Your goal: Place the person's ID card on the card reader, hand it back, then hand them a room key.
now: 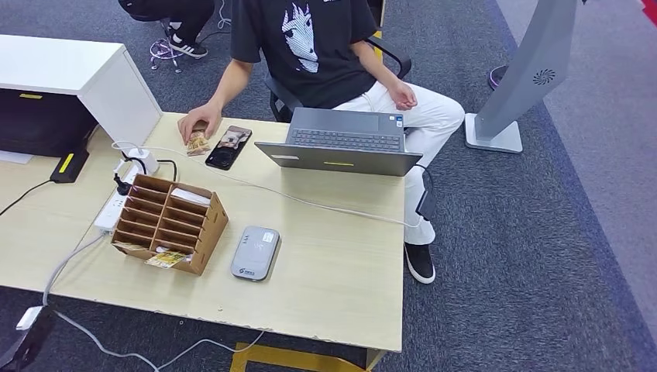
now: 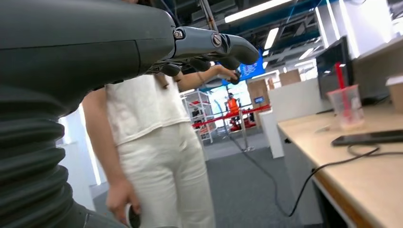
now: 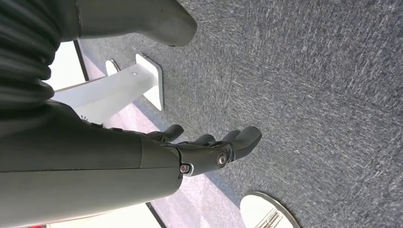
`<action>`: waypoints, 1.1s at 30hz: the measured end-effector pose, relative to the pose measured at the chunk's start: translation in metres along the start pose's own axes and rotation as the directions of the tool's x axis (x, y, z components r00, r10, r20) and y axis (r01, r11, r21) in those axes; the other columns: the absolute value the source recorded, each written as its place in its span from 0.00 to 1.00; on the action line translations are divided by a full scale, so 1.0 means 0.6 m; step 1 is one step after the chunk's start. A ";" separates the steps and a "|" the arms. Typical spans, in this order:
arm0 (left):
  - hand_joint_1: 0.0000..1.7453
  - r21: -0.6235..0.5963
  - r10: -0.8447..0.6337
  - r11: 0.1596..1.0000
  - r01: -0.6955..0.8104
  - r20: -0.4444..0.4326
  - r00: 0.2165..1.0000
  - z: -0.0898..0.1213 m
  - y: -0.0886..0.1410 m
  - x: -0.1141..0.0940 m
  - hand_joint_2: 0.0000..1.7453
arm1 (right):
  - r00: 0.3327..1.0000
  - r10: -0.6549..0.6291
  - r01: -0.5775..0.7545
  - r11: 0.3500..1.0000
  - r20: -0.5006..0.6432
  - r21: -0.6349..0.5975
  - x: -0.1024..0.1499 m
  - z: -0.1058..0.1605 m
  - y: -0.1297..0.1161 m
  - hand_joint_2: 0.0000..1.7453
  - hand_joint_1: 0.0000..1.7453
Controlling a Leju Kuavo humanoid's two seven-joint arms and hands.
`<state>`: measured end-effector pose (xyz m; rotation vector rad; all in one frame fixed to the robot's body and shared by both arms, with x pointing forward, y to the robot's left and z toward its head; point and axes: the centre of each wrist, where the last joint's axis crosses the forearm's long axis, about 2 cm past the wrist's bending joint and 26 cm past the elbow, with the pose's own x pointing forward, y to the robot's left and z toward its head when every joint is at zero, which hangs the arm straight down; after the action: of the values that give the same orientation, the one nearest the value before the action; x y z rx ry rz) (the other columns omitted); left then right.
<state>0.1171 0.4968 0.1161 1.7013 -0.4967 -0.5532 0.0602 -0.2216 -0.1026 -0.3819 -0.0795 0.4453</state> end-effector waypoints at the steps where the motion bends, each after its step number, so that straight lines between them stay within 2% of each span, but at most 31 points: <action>1: 0.00 -0.019 -0.005 1.000 0.005 -0.014 1.000 0.001 -0.006 -0.006 1.00 | 1.000 0.002 -0.002 1.000 0.000 0.000 0.000 0.000 0.000 1.00 0.00; 7: 0.00 -0.206 -0.058 0.978 0.030 -0.130 0.990 0.018 -0.057 -0.050 1.00 | 0.999 0.032 -0.032 0.999 0.003 0.005 0.001 0.000 0.000 1.00 0.00; 12: 0.00 -0.317 -0.092 0.948 0.029 -0.184 0.979 0.035 -0.095 -0.073 1.00 | 0.999 0.042 -0.042 0.999 0.007 0.005 0.004 0.000 -0.001 1.00 0.00; 17: 0.00 -0.484 -0.108 0.874 -0.038 -0.269 0.957 0.072 -0.174 -0.079 1.00 | 0.997 0.079 -0.079 0.997 0.018 0.003 0.014 0.002 -0.002 1.00 0.00; 21: 0.00 -0.621 -0.109 0.772 -0.132 -0.334 0.936 0.129 -0.242 -0.056 1.00 | 0.994 0.104 -0.104 0.995 0.031 -0.002 0.023 0.003 -0.005 1.00 0.00; 25: 0.00 -0.738 -0.106 0.637 -0.224 -0.371 0.923 0.187 -0.283 -0.016 1.00 | 0.992 0.121 -0.121 0.993 0.044 -0.010 0.031 0.003 -0.007 1.00 0.00; 29: 0.00 -0.815 -0.085 0.495 -0.302 -0.391 0.916 0.250 -0.304 0.041 1.00 | 0.987 0.149 -0.148 0.989 0.060 -0.024 0.038 0.004 -0.010 1.00 0.00; 33: 0.00 -0.847 -0.067 0.412 -0.336 -0.395 0.916 0.293 -0.308 0.084 1.00 | 0.985 0.159 -0.157 0.987 0.069 -0.032 0.044 0.005 -0.012 1.00 0.00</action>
<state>0.0558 0.3650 -0.0996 0.6251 0.0096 -0.2514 0.0862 -0.2153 -0.0975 -0.4001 -0.1250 0.6155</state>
